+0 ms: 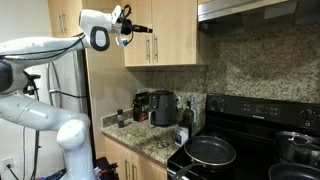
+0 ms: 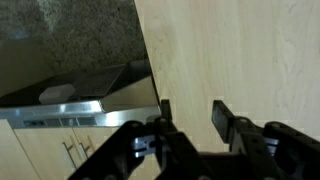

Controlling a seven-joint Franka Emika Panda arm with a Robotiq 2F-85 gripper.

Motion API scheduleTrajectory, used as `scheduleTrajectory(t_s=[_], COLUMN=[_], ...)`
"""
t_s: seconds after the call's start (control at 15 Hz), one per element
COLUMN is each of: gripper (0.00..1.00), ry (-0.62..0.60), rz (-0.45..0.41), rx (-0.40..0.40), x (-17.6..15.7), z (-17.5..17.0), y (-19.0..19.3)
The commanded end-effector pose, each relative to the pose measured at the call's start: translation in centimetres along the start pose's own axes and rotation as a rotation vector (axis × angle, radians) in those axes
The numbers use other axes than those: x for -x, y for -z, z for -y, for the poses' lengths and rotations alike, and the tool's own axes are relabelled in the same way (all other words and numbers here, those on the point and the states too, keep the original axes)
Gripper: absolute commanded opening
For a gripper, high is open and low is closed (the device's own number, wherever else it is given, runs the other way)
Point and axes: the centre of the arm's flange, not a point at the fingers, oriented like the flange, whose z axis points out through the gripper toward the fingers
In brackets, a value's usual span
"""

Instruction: Open the right cabinet door and then open the drawer of the air fryer

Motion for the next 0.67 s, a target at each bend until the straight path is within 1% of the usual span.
scheduleTrajectory(t_s=[0.0,0.13,0.2,0.27,0.33,0.4,0.47,0.6], gripper=[0.79,0.93,0.99,1.00,1.00,1.00,1.00,1.00], ry=[-0.019,-0.035,-0.038,-0.049,-0.054,-0.073,-0.044,-0.052], rz=[0.138,0.181,0.200,0.235,0.258,0.297,0.264,0.300], rx=[-0.150,-0.268,-0.328,-0.379,-0.398,-0.446,-0.387,-0.429], x=[1.5,1.8,2.2,2.6,3.1,3.6,4.4,5.0], z=[0.9,4.3,6.5,8.7,10.4,11.1,9.6,11.5], y=[-2.2,-4.1,-5.3,-6.6,-7.5,-7.7,-5.1,-6.5])
